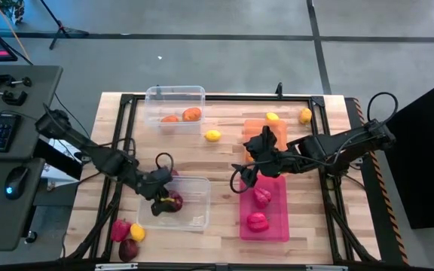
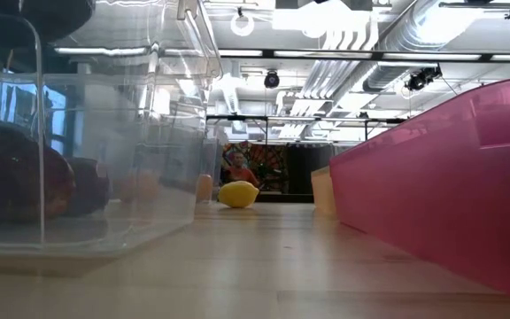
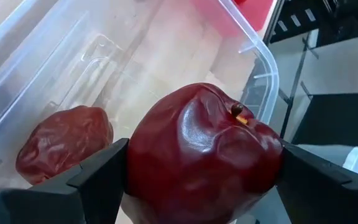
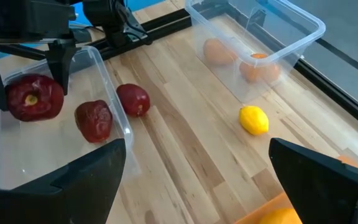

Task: Sort produce into baskets
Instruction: Put the red apple into the bottom transparent bin

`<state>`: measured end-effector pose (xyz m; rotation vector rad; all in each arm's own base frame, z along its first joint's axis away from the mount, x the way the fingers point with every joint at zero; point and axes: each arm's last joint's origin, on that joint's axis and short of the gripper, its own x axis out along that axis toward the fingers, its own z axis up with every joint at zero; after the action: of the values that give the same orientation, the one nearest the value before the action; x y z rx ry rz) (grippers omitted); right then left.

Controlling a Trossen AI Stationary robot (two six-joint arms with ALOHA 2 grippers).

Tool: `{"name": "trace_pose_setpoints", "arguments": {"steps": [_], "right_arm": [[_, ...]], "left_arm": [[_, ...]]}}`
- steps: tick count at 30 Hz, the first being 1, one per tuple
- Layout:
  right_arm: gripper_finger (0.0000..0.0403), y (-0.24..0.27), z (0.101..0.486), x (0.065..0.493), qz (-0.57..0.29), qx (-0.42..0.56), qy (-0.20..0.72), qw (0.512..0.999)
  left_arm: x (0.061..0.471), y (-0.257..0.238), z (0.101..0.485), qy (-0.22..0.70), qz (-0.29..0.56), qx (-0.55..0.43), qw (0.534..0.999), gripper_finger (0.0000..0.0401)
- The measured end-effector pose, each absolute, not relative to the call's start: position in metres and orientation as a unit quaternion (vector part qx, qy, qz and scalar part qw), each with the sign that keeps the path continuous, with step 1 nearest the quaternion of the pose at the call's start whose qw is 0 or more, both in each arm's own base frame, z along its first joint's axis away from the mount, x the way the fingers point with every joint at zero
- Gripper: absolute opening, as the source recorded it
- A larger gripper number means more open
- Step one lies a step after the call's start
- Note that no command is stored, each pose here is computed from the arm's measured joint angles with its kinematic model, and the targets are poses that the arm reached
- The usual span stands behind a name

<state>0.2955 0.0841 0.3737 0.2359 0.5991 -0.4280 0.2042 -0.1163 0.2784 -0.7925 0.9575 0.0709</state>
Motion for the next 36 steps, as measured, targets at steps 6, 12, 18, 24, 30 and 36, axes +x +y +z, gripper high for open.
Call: {"name": "trace_pose_setpoints", "arguments": {"steps": [6, 12, 18, 24, 30, 36], "right_arm": [[0.0385, 0.084, 0.373, 0.295, -0.209, 0.114, 0.294, 0.926], [0.0385, 0.084, 0.373, 0.295, -0.209, 0.114, 0.294, 0.926], [0.0385, 0.084, 0.373, 0.295, -0.210, 0.116, 0.293, 0.925], [0.0385, 0.084, 0.373, 0.295, -0.210, 0.116, 0.293, 0.926], [0.0385, 0.084, 0.373, 0.295, -0.217, 0.137, 0.288, 0.923], [0.0385, 0.084, 0.373, 0.295, -0.217, 0.136, 0.289, 0.922]], "left_arm": [[0.211, -0.116, 0.279, 0.453, -0.010, -0.368, 0.812, 0.0327], [0.217, -0.118, 0.287, 0.422, -0.072, -0.354, 0.831, 0.0360], [0.221, -0.114, 0.284, 0.423, -0.061, -0.349, 0.834, 0.0374], [0.225, -0.111, 0.288, 0.397, -0.059, -0.350, 0.847, 0.0375], [0.228, -0.107, 0.289, 0.376, -0.040, -0.343, 0.860, 0.0376], [0.231, -0.104, 0.291, 0.343, -0.017, -0.325, 0.881, 0.0376]]}}
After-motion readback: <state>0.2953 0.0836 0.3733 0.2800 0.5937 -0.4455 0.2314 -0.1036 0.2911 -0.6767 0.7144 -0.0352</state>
